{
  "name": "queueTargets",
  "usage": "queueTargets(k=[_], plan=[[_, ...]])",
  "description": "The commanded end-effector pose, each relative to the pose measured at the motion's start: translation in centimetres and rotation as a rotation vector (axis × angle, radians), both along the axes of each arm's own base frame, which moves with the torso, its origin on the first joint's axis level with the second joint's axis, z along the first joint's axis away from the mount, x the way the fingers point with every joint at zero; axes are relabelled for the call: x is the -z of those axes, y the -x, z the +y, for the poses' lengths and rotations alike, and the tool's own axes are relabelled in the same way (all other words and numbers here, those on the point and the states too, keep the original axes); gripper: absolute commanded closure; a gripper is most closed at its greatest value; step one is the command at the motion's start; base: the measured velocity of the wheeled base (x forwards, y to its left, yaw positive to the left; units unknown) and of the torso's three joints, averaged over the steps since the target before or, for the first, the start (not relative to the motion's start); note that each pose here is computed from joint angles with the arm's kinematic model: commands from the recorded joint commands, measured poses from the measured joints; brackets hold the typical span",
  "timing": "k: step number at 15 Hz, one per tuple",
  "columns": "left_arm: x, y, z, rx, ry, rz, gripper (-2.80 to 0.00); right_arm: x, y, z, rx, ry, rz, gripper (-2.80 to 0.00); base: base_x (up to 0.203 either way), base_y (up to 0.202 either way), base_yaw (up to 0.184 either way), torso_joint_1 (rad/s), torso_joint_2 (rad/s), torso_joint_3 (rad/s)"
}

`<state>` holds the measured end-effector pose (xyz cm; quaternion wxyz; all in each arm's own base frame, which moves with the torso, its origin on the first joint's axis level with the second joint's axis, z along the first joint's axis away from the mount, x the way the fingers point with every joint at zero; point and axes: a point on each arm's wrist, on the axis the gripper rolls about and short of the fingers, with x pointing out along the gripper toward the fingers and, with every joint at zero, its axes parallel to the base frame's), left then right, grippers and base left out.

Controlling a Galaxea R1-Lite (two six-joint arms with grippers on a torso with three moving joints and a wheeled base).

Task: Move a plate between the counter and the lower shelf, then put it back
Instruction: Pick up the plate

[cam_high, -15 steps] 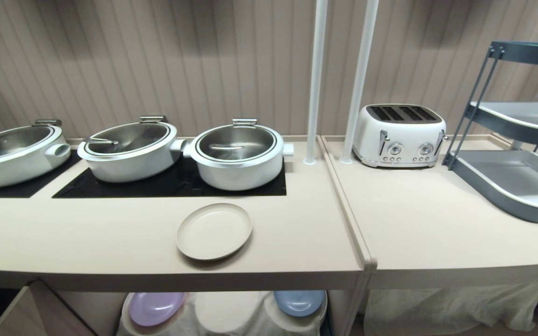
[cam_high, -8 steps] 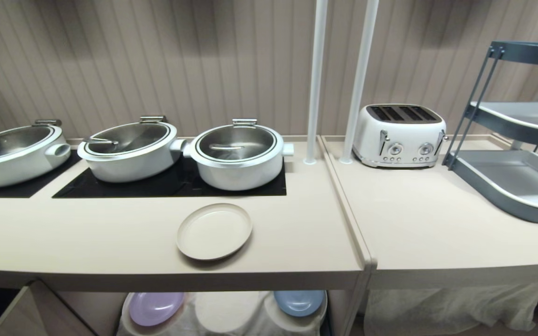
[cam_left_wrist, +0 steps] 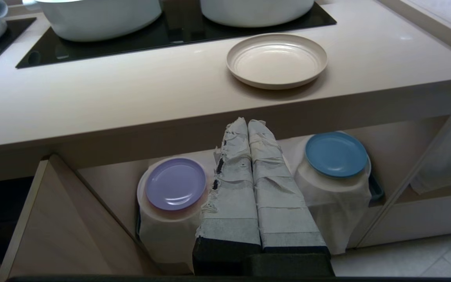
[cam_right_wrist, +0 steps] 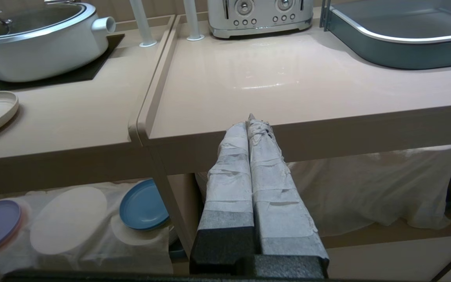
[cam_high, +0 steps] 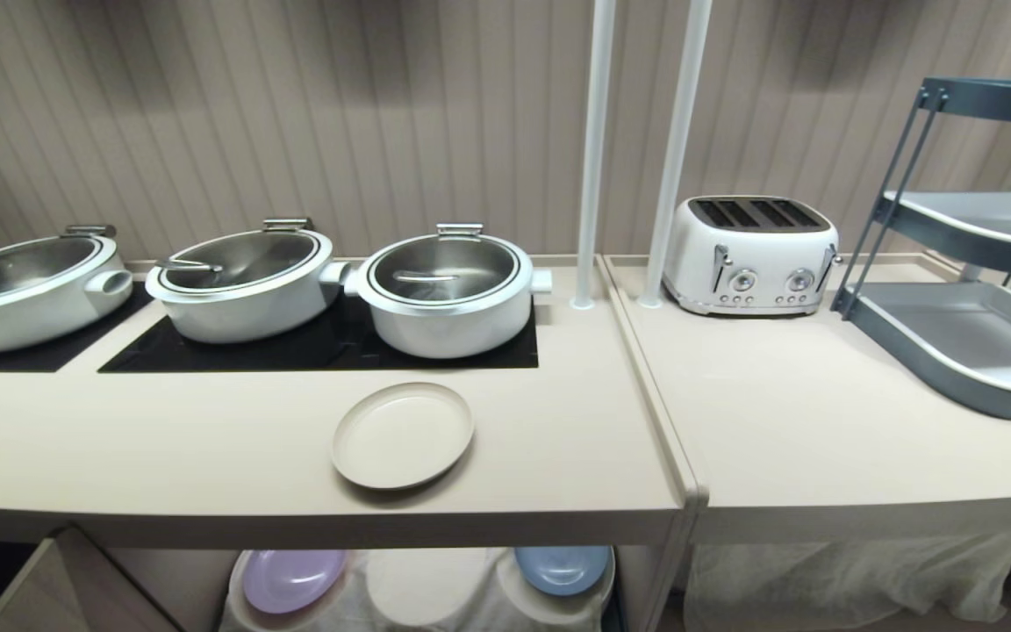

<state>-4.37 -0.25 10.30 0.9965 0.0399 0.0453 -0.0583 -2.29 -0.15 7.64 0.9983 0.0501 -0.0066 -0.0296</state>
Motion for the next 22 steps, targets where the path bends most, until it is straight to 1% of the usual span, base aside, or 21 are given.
queueTargets(k=[1, 3, 5, 8, 10, 12, 14, 16, 18, 20, 22], plan=[[-0.9, -0.1, 0.0, 0.006, 0.001, 0.024, 0.0, 0.0, 0.0, 0.0, 0.0, -0.001, 0.001, 0.0, 0.0, 0.0, 0.0, 0.0, 0.0, 0.0], [-2.4, -1.0, 0.0, 0.007, 0.004, 0.09, 0.0, 0.0, 0.0, 0.0, 0.0, 0.0, 0.001, 0.0, 0.0, 0.0, 0.0, 0.0, 0.0, 0.0], [-4.4, -2.3, 0.0, 0.007, 0.009, 0.152, 0.0, 0.0, 0.0, 0.0, 0.0, -0.001, 0.001, 0.0, 0.0, 0.0, 0.0, 0.0, 0.0, 0.0], [-7.3, -4.7, 0.0, 0.0, 0.034, 0.243, 0.0, 0.0, 0.0, 0.0, 0.0, -0.001, 0.001, 0.0, 0.0, 0.0, 0.0, 0.0, 0.0, 0.0], [-9.1, -6.9, 0.0, -0.011, 0.064, 0.313, 0.0, 0.0, 0.0, 0.0, 0.0, 0.0, 0.001, 0.0, 0.0, 0.0, 0.0, 0.0, 0.0, 0.0], [-10.9, -9.6, 0.0, -0.028, 0.109, 0.411, 0.0, 0.0, 0.0, 0.0, 0.0, -0.001, 0.001, 0.0, 0.0, 0.0, 0.0, 0.0, 0.0, 0.0], [-12.2, -12.5, 0.0, -0.045, 0.146, 0.519, 0.0, 0.0, 0.0, 0.0, 0.0, -0.001, 0.001, 0.0, 0.0, 0.0, 0.0, 0.0, 0.0, 0.0], [-12.6, -15.8, 0.0, -0.057, 0.174, 0.632, 0.0, 0.0, 0.0, 0.0, 0.0, -0.001, 0.001, 0.0, 0.0, 0.0, 0.0, 0.0, 0.0, 0.0], [-12.4, -19.6, -0.1, -0.067, 0.211, 0.739, 0.0, 0.0, 0.0, 0.0, 0.0, -0.001, 0.001, 0.0, 0.0, 0.0, 0.0, 0.0, 0.0, 0.0], [-11.9, -23.4, -0.1, -0.08, 0.235, 0.825, 0.0, 0.0, 0.0, 0.0, 0.0, -0.001, 0.001, 0.0, 0.0, 0.0, 0.0, 0.0, 0.0, 0.0], [-11.9, -26.8, -0.2, -0.089, 0.244, 0.91, 0.0, 0.0, 0.0, 0.0, 0.0, -0.001, 0.001, 0.0, 0.0, 0.0, 0.0, 0.0, 0.0, 0.0]])
